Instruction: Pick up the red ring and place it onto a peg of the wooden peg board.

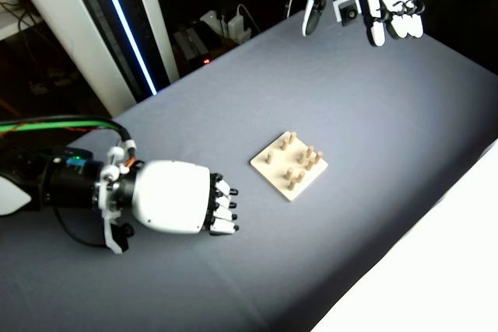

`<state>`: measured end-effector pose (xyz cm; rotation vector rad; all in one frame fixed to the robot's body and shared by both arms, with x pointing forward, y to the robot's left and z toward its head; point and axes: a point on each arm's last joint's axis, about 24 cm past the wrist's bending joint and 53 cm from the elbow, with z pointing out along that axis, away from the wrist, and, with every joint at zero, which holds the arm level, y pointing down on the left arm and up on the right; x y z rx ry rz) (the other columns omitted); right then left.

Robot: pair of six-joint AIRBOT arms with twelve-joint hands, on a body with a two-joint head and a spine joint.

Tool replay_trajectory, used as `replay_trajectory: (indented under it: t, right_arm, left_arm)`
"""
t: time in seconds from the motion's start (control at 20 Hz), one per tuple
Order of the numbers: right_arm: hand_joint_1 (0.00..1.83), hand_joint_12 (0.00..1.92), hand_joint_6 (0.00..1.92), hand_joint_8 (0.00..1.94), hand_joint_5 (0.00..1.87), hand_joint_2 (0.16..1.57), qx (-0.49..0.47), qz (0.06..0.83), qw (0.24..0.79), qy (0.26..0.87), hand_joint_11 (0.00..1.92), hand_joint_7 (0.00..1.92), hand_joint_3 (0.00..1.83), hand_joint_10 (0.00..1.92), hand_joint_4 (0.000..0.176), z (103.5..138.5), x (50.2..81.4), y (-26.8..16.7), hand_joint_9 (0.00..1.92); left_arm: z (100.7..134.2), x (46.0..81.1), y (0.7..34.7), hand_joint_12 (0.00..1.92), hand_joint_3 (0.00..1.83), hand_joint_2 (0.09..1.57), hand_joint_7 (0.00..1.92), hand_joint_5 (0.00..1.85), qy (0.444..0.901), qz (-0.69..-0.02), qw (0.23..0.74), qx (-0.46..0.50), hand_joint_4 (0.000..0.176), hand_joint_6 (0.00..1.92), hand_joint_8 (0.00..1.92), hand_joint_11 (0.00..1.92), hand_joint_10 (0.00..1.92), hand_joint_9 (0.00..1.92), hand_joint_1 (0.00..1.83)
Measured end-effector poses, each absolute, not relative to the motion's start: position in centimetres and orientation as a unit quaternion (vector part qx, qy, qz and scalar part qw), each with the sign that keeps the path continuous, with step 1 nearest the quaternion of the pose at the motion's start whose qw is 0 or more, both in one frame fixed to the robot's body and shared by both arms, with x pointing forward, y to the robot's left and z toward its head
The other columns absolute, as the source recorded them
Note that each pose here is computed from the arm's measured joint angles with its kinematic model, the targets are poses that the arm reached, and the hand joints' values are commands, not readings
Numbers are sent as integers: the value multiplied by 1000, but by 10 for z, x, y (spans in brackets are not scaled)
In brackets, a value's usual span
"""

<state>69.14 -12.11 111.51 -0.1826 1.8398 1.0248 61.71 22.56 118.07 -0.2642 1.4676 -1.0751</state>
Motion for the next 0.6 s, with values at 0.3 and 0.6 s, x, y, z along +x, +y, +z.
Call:
replay_trajectory:
  t: [0.3, 0.6]
  right_arm:
    - [1264, 1597, 716, 1200, 1020, 1116, -95, 422, 498, 751, 558, 980, 0, 1155, 0, 1123, 689, -110, 798]
    - [1225, 1499, 892, 1274, 956, 1146, -115, 482, 532, 686, 578, 916, 0, 1180, 0, 1184, 684, -81, 754]
  left_arm:
    - [1177, 616, 228, 322, 0, 908, 203, 416, 639, -462, 605, -114, 0, 1, 1, 0, 3, 119, 534]
    - [1173, 613, 237, 492, 5, 909, 114, 120, 638, -455, 607, -132, 0, 0, 6, 0, 6, 106, 582]
